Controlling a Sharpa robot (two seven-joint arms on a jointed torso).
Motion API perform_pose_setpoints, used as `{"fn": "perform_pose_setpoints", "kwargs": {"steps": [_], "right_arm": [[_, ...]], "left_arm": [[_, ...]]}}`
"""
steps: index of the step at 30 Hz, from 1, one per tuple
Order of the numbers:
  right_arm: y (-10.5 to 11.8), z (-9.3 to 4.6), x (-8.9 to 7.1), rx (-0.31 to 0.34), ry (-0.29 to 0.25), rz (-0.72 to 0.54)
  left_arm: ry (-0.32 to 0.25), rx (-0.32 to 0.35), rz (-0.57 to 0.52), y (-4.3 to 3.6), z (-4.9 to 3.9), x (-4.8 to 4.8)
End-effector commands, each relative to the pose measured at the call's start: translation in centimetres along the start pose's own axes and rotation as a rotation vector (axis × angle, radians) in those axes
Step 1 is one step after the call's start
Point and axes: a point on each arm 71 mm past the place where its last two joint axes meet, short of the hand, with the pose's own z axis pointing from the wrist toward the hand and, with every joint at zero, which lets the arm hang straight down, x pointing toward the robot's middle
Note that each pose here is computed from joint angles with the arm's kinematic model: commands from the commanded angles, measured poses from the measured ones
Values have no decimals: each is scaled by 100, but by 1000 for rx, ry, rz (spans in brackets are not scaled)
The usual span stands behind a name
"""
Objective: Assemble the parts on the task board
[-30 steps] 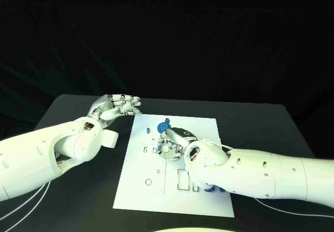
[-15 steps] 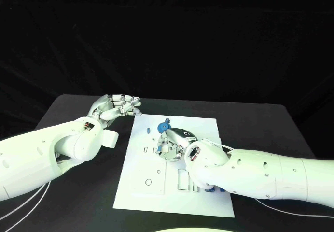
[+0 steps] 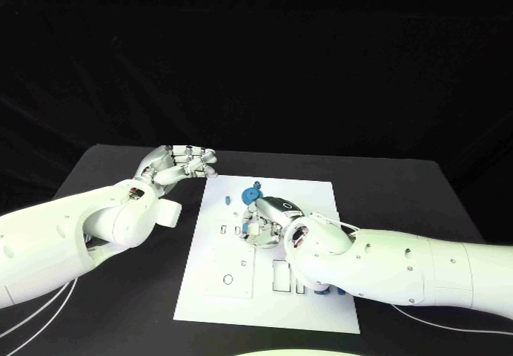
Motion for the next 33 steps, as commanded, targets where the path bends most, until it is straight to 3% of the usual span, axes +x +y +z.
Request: {"fn": "perform_pose_setpoints", "kwargs": {"steps": [1, 10, 17, 25, 30, 33], "right_arm": [[17, -5, 9, -18, 7, -6], [36, -41, -24, -39, -27, 19], [28, -118, -231, -93, -55, 82], [-51, -239, -605, -145, -3, 248], [-197, -307, -833, -108, 4, 381], [-356, -333, -1014, -61, -21, 466]], "left_arm": [[23, 3, -5, -10, 4, 23], [23, -3, -2, -1, 12, 20], [52, -45, 32, 44, 33, 9], [186, -164, 224, 169, 55, 28], [266, -239, 351, 241, 58, 86], [327, -298, 460, 288, 60, 152]]}}
